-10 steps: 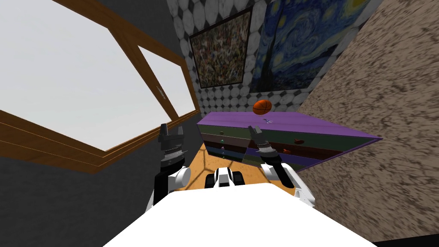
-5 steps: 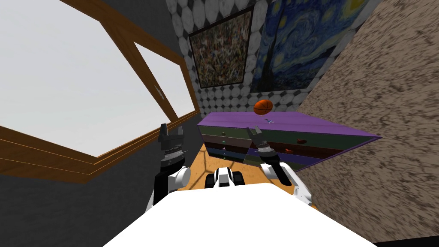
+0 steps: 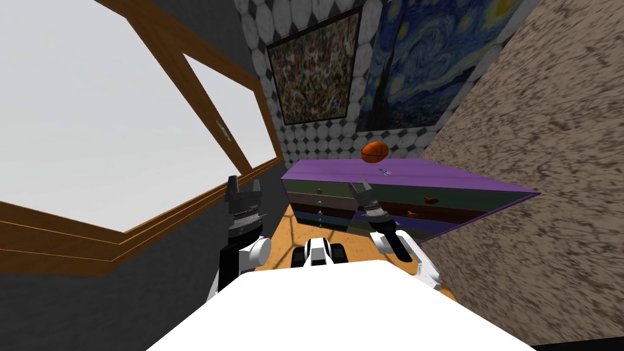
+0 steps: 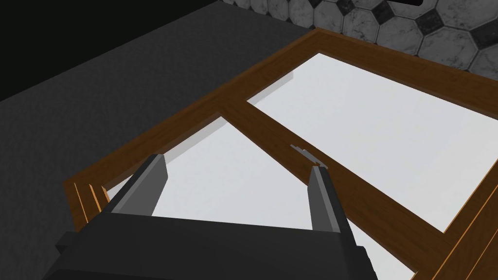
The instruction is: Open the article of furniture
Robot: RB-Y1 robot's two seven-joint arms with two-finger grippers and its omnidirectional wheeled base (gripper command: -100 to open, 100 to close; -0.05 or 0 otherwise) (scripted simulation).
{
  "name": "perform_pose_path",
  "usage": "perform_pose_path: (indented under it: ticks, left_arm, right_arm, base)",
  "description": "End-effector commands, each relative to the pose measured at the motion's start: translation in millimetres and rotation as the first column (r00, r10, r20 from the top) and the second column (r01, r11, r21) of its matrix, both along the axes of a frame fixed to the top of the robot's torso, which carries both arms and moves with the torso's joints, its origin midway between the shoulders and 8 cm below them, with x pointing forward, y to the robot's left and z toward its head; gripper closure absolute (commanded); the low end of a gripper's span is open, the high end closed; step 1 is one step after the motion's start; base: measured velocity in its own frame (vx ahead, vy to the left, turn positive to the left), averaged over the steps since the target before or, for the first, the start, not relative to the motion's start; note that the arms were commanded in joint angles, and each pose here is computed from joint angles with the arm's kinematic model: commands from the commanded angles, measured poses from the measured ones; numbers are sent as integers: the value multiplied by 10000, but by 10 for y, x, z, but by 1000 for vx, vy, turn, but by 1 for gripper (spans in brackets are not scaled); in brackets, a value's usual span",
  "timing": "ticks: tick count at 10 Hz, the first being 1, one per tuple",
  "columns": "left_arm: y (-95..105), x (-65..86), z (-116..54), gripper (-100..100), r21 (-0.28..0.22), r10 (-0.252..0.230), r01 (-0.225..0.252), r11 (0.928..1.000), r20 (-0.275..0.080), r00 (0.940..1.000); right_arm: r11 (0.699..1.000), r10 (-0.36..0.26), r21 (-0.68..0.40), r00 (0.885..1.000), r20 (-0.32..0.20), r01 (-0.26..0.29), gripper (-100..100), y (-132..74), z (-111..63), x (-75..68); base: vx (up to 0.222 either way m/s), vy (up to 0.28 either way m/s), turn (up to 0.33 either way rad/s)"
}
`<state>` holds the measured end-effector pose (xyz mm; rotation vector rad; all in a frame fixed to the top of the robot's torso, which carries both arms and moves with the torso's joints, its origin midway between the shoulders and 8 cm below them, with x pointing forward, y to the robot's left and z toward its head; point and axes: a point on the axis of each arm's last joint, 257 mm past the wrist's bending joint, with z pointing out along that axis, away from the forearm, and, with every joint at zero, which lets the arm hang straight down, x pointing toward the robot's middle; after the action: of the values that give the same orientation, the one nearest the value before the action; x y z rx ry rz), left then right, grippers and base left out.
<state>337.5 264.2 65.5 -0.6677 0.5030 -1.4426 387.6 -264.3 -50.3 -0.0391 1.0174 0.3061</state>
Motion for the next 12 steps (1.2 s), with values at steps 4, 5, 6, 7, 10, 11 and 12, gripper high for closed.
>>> perform_pose_path:
  ticks: [4, 5, 6, 7, 10, 11, 12]
  left_arm:
    - [0, 0, 0, 0, 0, -1, 1, 10000, 1, 10000]
    - [0, 0, 0, 0, 0, -1, 1, 10000, 1, 10000]
    - [0, 0, 0, 0, 0, 0, 0, 10000, 0, 10000]
    - [0, 0, 0, 0, 0, 0, 0, 10000, 1, 10000]
    - [0, 0, 0, 0, 0, -1, 1, 10000, 1, 10000]
    - [0, 0, 0, 0, 0, -1, 1, 10000, 1, 10000]
    - [0, 0, 0, 0, 0, 0, 0, 10000, 0, 10000]
  right_arm:
    - [9867, -724, -1447, 9973, 129, 735, -100, -5, -114, 58]
    - [9756, -936, -1985, 9955, 118, 941, -100, -14, -201, 93]
    - [9698, -1058, -2191, 9942, 190, 1074, -100, -14, -201, 93]
    - [9666, -1119, -2293, 9935, 226, 1141, -100, -14, -201, 93]
    - [9375, -1495, -3124, 9881, 355, 1531, -100, -25, -292, 124]
    - [9160, -1683, -3633, 9851, 368, 1700, -100, -39, -387, 153]
    - [9056, -1791, -3827, 9828, 461, 1829, -100, -39, -387, 153]
  base:
    - [34, 52, -32]
    - [40, 60, -71]
    - [41, 63, -59]
    - [18, 39, -1]
    - [29, 64, -43]
    - [46, 64, -64]
    - [42, 68, -51]
